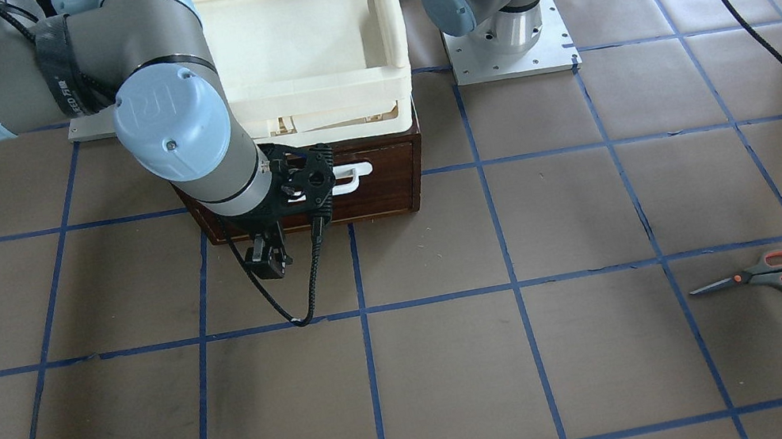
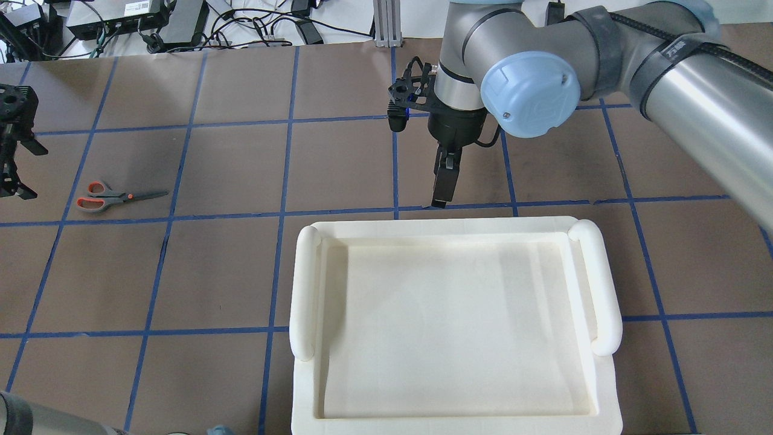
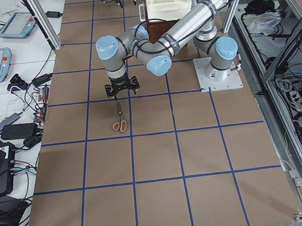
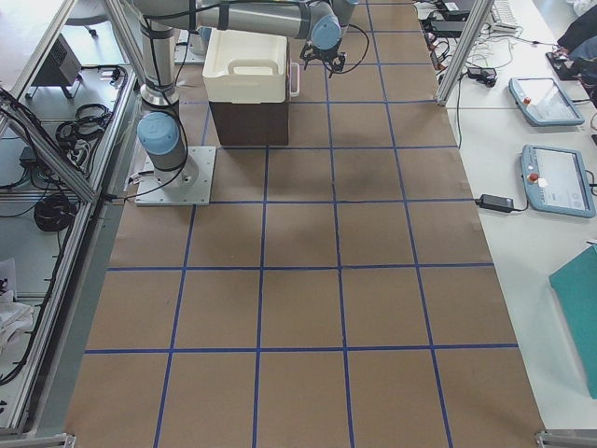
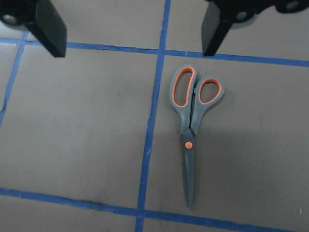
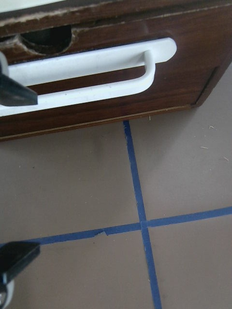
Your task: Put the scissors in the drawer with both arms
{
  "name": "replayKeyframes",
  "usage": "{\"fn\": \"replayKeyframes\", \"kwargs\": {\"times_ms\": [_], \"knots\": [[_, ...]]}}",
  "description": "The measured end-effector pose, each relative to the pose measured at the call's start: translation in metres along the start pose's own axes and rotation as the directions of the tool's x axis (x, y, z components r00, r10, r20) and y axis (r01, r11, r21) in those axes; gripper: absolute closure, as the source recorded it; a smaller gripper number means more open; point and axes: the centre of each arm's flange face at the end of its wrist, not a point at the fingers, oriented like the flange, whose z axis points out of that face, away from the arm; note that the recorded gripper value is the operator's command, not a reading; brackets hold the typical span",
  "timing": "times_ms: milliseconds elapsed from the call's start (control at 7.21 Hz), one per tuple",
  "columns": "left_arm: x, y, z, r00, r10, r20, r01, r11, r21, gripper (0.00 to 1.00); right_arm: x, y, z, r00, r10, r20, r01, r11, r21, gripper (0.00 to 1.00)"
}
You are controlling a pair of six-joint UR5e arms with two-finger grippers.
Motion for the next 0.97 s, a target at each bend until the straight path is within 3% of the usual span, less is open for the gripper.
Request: {"fn": "replayKeyframes", "kwargs": {"times_ms": [277,416,971], "knots": [[-0.019,0.007,0.039,0.996,0.088,-0.015,-0.088,0.996,0.020,0.00,-0.002,-0.011,0.012,0.987,-0.162,0.009,0.162,0.986,-0.042,0.00],[-0.027,0.009,0.056,0.994,0.108,-0.019,-0.108,0.994,0.024,0.11,-0.009,-0.021,0.018,0.977,-0.214,0.016,0.214,0.975,-0.063,0.00],[-0.051,0.003,0.114,0.990,0.137,-0.027,-0.136,0.990,0.036,0.13,-0.020,-0.033,0.042,0.964,-0.258,0.059,0.262,0.961,-0.091,0.00]]}}
